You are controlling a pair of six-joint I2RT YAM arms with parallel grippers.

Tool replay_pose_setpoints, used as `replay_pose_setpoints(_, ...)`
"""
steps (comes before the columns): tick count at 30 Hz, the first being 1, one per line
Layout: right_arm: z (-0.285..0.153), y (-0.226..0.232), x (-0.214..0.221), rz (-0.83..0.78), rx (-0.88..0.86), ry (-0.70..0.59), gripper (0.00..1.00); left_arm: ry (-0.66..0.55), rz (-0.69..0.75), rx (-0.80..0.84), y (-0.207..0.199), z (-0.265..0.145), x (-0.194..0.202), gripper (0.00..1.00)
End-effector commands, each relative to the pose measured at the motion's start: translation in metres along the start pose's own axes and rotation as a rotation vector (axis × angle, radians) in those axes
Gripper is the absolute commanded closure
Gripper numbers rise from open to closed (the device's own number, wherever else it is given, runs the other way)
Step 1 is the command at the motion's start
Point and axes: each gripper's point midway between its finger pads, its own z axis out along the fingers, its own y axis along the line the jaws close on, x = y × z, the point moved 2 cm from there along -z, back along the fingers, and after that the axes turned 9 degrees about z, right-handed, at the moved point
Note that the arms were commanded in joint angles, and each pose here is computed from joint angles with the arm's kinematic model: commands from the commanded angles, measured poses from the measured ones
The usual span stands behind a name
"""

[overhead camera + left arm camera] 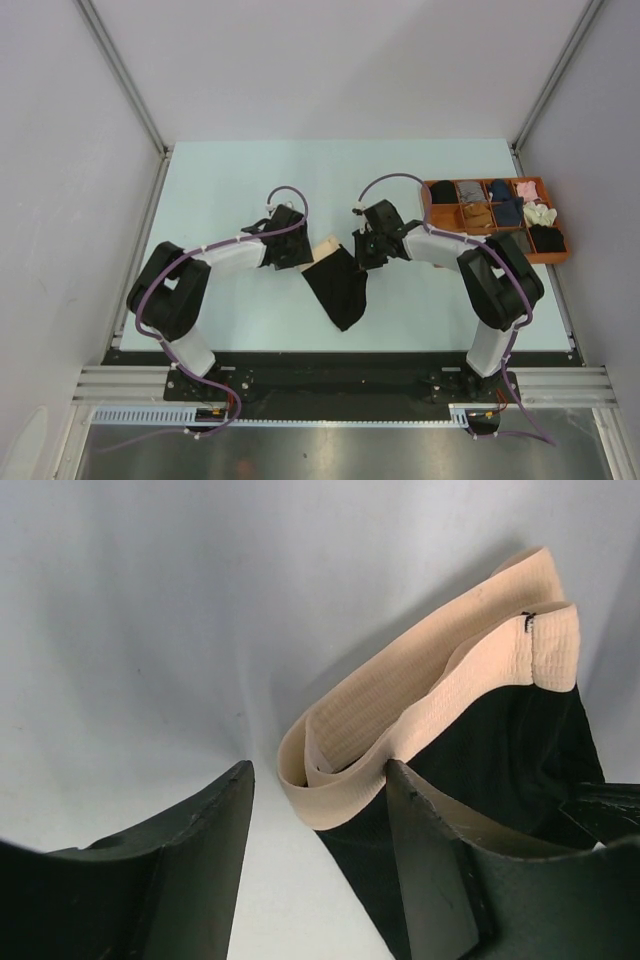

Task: Roll the underwear
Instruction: Fold the underwear at the center of the board.

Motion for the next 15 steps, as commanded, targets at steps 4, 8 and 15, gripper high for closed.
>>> replay_pose_setpoints(4,-0.011,0.014,-0.035,-0.005,-0.046,-0.094,1.0,-0.05,-0.039,0.0,0.002,0.001,-0.011,0.39)
replay_pose_setpoints(8,-0.015,0.014,-0.046,0.005,-0.05,-0.118,1.0,-0.065,-0.05,0.019,0.0,-0.001,-0.015,0.36)
replay_pose_setpoints(15,-0.009,-0.001,-0.05,0.023,-0.02,-0.112,1.0,-0.081,-0.061,0.047,-0.003,-0.004,-0.017,0.28)
